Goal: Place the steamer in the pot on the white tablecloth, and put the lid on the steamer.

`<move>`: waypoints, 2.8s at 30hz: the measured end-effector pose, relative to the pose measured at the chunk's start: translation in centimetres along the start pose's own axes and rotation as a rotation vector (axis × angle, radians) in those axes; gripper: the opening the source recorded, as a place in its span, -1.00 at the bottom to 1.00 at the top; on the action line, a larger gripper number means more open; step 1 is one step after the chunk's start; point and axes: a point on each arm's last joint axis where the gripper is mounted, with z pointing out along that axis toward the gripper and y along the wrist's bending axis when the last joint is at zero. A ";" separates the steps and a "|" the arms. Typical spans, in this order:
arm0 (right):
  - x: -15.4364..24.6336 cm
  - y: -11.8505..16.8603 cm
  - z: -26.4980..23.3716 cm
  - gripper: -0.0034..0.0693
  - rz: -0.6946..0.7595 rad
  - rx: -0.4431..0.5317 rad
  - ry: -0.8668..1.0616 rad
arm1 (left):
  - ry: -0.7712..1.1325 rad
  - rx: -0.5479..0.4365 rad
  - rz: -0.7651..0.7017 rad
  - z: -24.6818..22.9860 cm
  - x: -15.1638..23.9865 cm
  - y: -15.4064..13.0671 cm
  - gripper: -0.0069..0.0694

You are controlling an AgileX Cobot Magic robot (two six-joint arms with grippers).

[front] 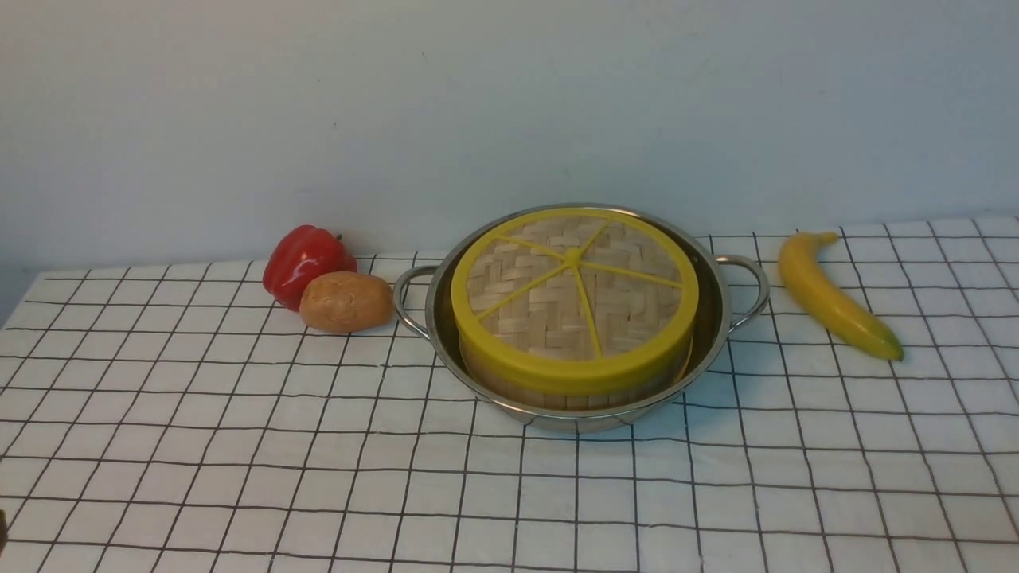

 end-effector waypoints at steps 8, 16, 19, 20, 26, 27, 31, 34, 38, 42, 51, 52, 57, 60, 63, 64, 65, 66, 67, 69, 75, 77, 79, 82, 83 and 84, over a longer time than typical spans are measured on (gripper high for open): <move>0.0 0.0 0.0 -0.25 0.000 0.000 -0.001 | -0.079 -0.017 -0.011 0.3 2.6 -0.6 -0.24; 0.0 0.0 0.0 -0.25 0.000 0.000 -0.006 | -0.012 0.003 -0.023 1.3 4.9 -1.2 -0.21; 0.0 0.0 0.0 -0.25 0.000 0.000 -0.006 | -0.003 0.014 -0.045 1.4 5.2 -1.3 -0.21; 0.0 0.0 0.0 -0.25 0.000 0.000 -0.006 | 0.003 0.021 -0.059 1.5 5.4 -1.4 -0.20; 0.0 0.0 0.0 -0.25 0.000 0.000 -0.006 | 0.037 0.052 -0.123 1.9 6.6 -1.9 -0.18; 0.0 0.0 0.0 -0.25 0.000 0.000 -0.006 | 0.037 0.052 -0.123 1.9 6.6 -1.9 -0.18; 0.0 0.0 0.0 -0.25 0.000 0.000 -0.006 | 0.027 0.052 -0.130 1.9 6.5 -1.9 -0.18; 0.0 0.0 0.0 -0.25 0.000 0.000 -0.006 | 0.021 0.051 -0.130 1.9 6.4 -1.9 -0.18; 0.0 0.0 0.0 -0.25 0.000 0.000 -0.006 | 0.020 0.051 -0.130 1.9 6.4 -1.9 -0.18; 0.0 0.0 0.0 -0.25 0.000 0.000 -0.006 | 0.020 0.051 -0.130 1.9 6.4 -1.9 -0.18; 0.0 0.0 0.0 -0.25 0.000 0.000 -0.006 | 0.020 0.051 -0.130 1.9 6.4 -1.9 -0.18; 0.0 0.0 0.0 -0.25 0.000 0.000 -0.006 | 0.020 0.051 -0.130 1.9 6.4 -1.9 -0.18; 0.0 0.0 0.0 -0.25 0.000 0.000 -0.006 | 0.020 0.051 -0.130 1.9 6.4 -1.9 -0.18; 0.0 0.0 0.0 -0.25 0.000 0.000 -0.006 | 0.020 0.051 -0.129 1.9 6.4 -1.9 -0.18; 0.0 0.0 0.0 -0.25 0.000 0.000 -0.006 | 0.020 0.051 -0.129 1.9 6.4 -1.9 -0.18; 0.0 0.0 0.0 -0.25 0.000 0.000 -0.006 | 0.020 0.051 -0.129 1.9 6.4 -1.9 -0.18; 0.0 0.0 0.0 -0.25 0.000 0.000 -0.006 | 0.020 0.051 -0.129 1.9 6.4 -1.9 -0.18; 0.0 0.0 0.0 -0.25 0.000 0.000 -0.006 | 0.020 0.051 -0.129 1.9 6.4 -1.9 -0.18; 0.0 0.0 0.0 -0.25 0.000 0.000 -0.006 | 0.020 0.051 -0.129 1.9 6.4 -1.9 -0.18; 0.0 0.0 0.0 -0.25 0.000 0.000 -0.006 | 0.020 0.051 -0.129 1.9 6.4 -1.9 -0.18; 0.0 0.0 0.0 -0.25 0.000 0.000 -0.006 | 0.020 0.051 -0.129 1.9 6.4 -1.9 -0.18; 0.0 0.0 0.0 -0.25 0.000 0.000 -0.006 | 0.020 0.051 -0.129 1.9 6.4 -1.9 -0.18; 0.0 0.0 0.0 -0.25 0.000 0.000 -0.006 | 0.020 0.051 -0.129 1.9 6.4 -1.9 -0.18; 0.0 0.0 0.0 -0.25 0.000 0.000 -0.006 | 0.020 0.051 -0.129 1.9 6.4 -1.9 -0.18; 0.0 0.0 0.0 -0.25 0.000 0.000 -0.006 | 0.020 0.051 -0.129 1.9 6.4 -1.9 -0.18; 0.0 0.0 0.0 -0.25 0.000 0.000 -0.006 | 0.020 0.051 -0.129 1.9 6.4 -1.9 -0.18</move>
